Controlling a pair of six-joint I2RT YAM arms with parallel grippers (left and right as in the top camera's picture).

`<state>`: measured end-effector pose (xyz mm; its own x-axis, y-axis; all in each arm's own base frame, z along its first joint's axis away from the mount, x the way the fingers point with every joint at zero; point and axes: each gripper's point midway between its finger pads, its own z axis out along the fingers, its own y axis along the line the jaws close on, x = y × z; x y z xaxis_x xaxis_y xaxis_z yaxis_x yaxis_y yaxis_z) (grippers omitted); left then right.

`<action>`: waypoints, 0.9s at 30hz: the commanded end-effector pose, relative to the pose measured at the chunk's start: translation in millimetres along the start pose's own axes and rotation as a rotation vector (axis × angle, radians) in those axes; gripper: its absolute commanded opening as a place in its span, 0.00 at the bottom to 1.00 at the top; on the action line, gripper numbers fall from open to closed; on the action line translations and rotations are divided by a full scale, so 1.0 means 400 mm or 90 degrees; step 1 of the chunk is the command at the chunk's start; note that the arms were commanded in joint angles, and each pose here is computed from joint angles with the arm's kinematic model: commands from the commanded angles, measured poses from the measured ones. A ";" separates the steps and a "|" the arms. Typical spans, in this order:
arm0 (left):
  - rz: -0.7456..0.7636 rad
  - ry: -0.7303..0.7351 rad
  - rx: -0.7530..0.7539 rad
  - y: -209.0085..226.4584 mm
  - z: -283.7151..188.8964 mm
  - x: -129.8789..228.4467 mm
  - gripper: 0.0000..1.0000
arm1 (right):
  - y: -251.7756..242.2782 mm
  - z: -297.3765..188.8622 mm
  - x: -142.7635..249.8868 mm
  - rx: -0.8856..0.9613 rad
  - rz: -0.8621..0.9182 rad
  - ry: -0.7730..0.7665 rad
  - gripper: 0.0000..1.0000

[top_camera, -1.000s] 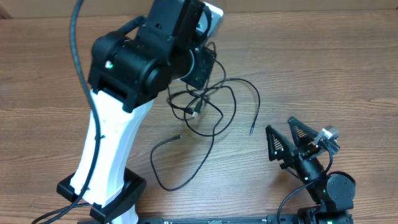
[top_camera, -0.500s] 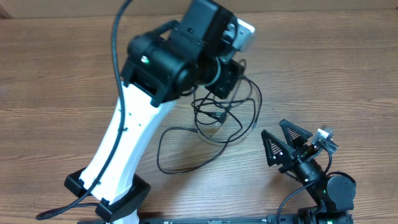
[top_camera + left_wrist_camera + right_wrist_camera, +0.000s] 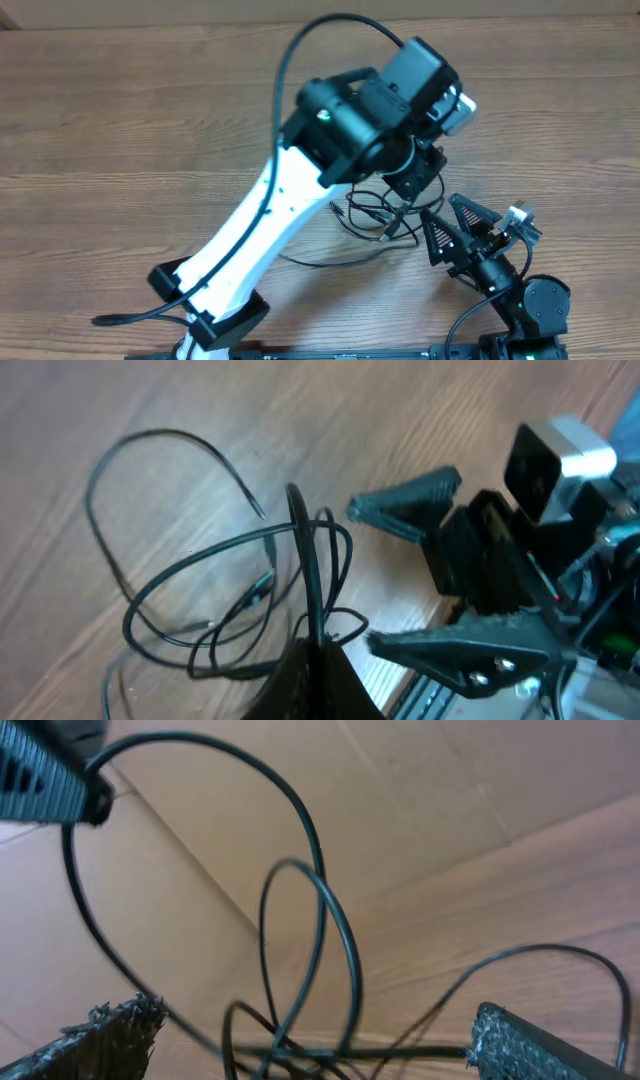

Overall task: Untangle cables
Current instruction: 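Swing the left gripper right toward the right gripper, cables hanging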

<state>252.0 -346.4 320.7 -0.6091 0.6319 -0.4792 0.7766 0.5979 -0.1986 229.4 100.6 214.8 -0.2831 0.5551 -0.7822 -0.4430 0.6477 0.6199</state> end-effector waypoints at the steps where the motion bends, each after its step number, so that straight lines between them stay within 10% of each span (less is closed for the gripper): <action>1: 0.029 0.019 0.040 -0.054 0.023 0.011 0.04 | -0.029 -0.003 -0.011 0.044 0.001 -0.017 1.00; 15: 0.087 -0.007 0.126 -0.138 -0.067 0.037 0.04 | -0.257 -0.074 0.035 0.350 0.036 -0.025 1.00; 27: 0.057 -0.186 -0.066 -0.009 -0.350 0.055 0.04 | -0.320 -0.119 0.044 0.451 0.035 -0.034 1.00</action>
<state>211.9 -311.7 382.7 -0.4883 0.6258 -0.6082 0.8460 0.5104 -0.1541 239.7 13.1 117.3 -0.2818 0.6085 -0.7419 0.1954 0.7934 0.5765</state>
